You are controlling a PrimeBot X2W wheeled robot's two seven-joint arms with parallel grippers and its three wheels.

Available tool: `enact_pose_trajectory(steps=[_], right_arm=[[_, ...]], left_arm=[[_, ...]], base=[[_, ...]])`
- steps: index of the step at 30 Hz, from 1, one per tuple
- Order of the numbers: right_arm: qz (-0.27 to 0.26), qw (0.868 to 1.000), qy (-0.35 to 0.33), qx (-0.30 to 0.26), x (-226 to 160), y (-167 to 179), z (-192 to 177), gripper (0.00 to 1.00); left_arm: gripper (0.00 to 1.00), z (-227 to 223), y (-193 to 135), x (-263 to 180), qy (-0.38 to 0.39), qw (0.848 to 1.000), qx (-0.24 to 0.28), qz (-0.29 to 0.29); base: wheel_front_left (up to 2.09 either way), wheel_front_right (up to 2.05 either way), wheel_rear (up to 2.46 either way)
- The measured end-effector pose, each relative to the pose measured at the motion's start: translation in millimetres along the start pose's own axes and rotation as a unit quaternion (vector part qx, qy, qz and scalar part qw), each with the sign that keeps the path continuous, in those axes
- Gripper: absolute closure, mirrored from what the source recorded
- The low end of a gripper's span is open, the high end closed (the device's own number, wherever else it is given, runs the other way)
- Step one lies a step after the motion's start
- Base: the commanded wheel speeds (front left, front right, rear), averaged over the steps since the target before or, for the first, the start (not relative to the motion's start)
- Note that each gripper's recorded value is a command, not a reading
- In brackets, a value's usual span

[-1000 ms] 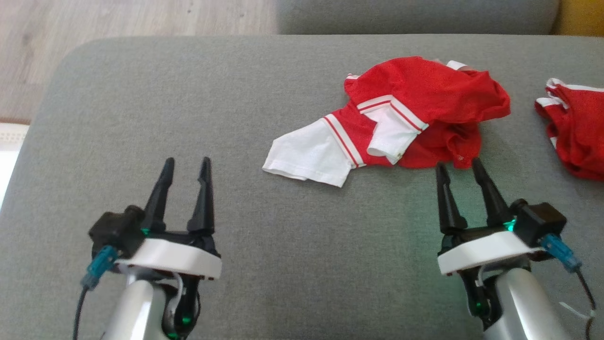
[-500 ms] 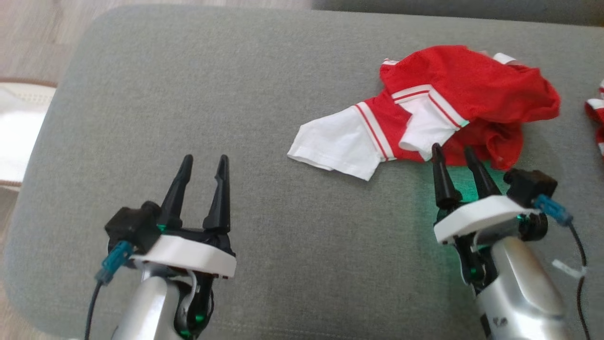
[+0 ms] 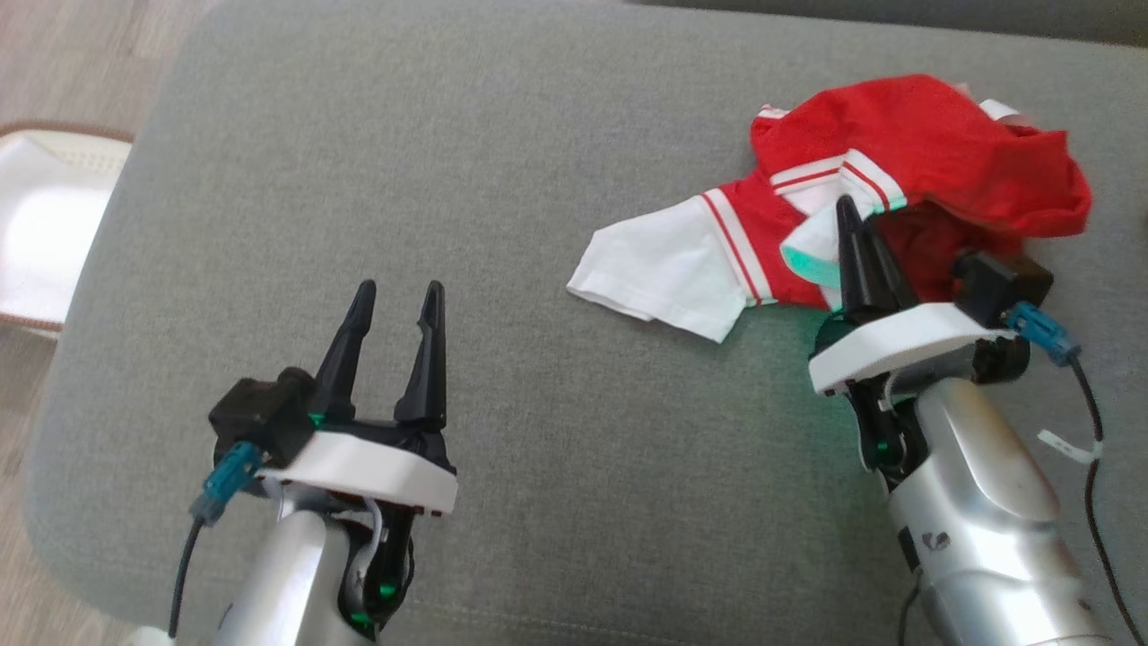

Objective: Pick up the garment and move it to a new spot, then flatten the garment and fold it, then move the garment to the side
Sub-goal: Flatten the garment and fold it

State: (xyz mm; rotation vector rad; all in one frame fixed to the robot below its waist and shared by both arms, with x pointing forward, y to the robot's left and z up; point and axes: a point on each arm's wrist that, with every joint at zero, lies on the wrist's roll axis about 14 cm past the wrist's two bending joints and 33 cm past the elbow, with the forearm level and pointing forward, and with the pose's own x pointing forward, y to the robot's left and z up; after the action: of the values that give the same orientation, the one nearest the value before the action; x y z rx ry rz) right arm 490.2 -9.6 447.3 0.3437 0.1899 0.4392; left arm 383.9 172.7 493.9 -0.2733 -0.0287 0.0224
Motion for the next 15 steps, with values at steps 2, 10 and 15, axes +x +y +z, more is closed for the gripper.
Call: enact_pose_trajectory(steps=[2,10,15], right_arm=[[0.013,1.0,-0.02,-0.011,-1,9,14,1.0],[0.084,0.985,-0.136,-0.061,-8,60,93,1.0],[0.129,0.974,-0.149,-0.116,5,92,119,1.0]], left_arm=[[0.0,2,-1,-2,-0.003,1.0,-0.001,-0.002],[0.0,12,-11,-10,-0.018,1.0,-0.007,-0.015],[0.0,14,-6,-15,-0.02,1.0,-0.015,-0.005]], base=[[0.0,0.0,0.0],[0.0,0.0,0.0],[0.0,0.0,0.0]])
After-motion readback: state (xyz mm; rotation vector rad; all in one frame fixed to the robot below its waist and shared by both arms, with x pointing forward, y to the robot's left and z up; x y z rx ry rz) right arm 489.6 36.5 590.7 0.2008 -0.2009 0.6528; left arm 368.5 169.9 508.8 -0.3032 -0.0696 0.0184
